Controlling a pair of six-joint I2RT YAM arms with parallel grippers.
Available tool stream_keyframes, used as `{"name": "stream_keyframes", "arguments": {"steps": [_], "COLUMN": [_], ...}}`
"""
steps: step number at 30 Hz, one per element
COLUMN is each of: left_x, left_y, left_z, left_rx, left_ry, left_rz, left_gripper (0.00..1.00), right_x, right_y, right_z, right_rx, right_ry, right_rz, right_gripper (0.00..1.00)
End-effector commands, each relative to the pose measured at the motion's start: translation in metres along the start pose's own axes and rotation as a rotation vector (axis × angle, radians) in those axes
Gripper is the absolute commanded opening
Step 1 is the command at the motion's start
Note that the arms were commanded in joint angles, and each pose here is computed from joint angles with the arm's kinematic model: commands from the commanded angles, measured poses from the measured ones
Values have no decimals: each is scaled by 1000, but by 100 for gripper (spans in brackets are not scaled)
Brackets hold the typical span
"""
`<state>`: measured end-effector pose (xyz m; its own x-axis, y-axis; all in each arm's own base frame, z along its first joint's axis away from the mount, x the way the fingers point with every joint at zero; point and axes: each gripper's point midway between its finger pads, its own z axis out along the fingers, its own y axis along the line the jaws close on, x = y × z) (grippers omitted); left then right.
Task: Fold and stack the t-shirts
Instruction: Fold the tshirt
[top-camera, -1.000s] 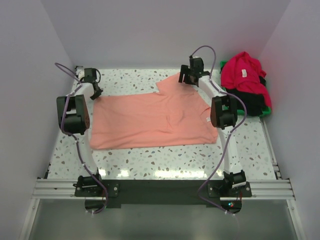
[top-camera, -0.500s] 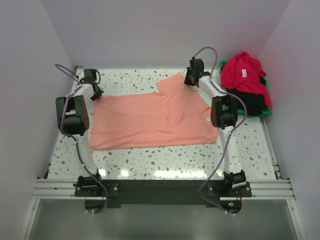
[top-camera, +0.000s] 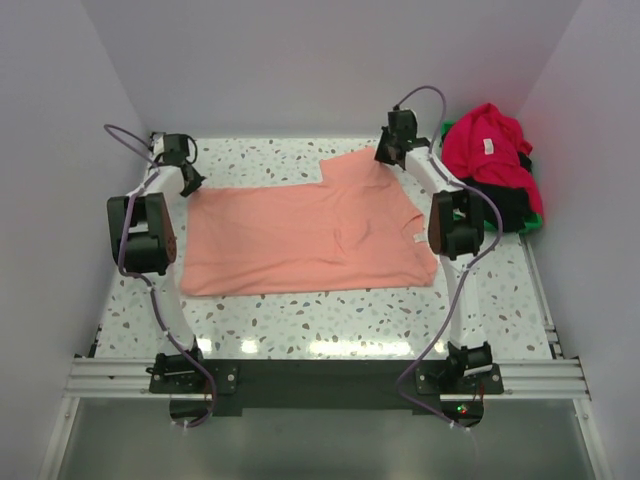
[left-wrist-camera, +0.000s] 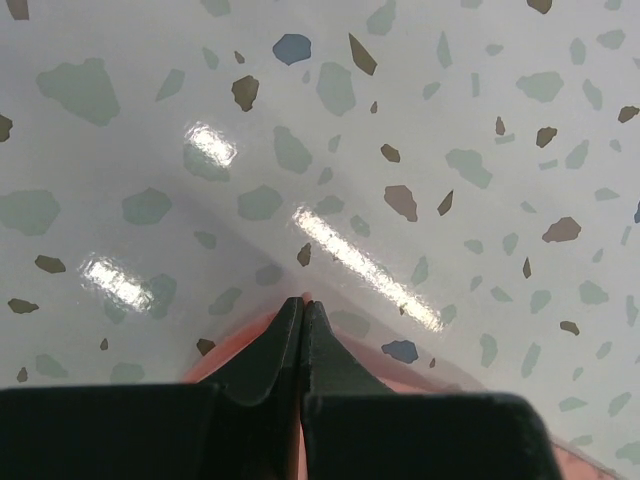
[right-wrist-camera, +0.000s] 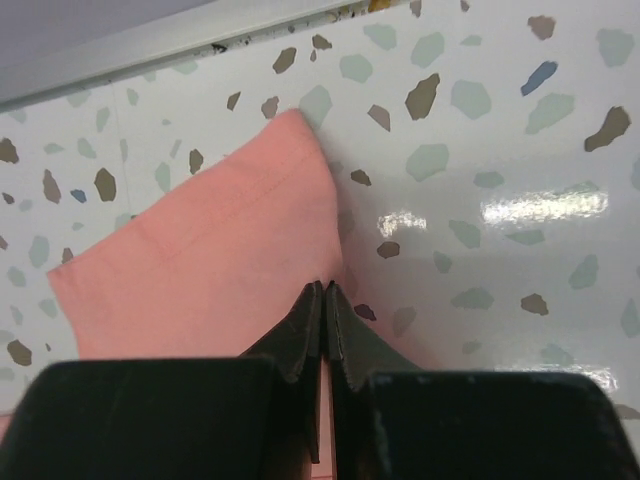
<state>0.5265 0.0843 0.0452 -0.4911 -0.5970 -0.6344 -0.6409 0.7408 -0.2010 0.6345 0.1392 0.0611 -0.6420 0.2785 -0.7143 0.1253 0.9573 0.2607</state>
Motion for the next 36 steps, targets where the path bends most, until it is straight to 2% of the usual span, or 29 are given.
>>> {"name": "stream_keyframes", "arguments": {"steps": [1,9,18,19,26,36], "left_x": [-32,-40,-38,-30,-11,26], "left_y": [-7,-10,-4,1,21,52], "left_z": [-19,-29,-57,-58,-88,-110], "left_rx": [57,83,101,94,86,47], "left_ry": [-74,-80,-88,-74,-69,-31], "left_rz": [-14,-21,-28,-24,-34,-57], "left_gripper": [0,0,0,0,0,0], "right_x": [-79,-77,-39,-45,-5,56], "right_y": [13,8,-13,-12,-30,-47], "right_z": [-51,-79,-104,-116,-150,-182], "right_rx": [-60,-63,-19,-24,-2,-13], "right_ry": [-179,-178,-109,-124,-70,10], "right_rz": [50,58,72,74,97,124], "right_gripper": [0,0,0,0,0,0]}}
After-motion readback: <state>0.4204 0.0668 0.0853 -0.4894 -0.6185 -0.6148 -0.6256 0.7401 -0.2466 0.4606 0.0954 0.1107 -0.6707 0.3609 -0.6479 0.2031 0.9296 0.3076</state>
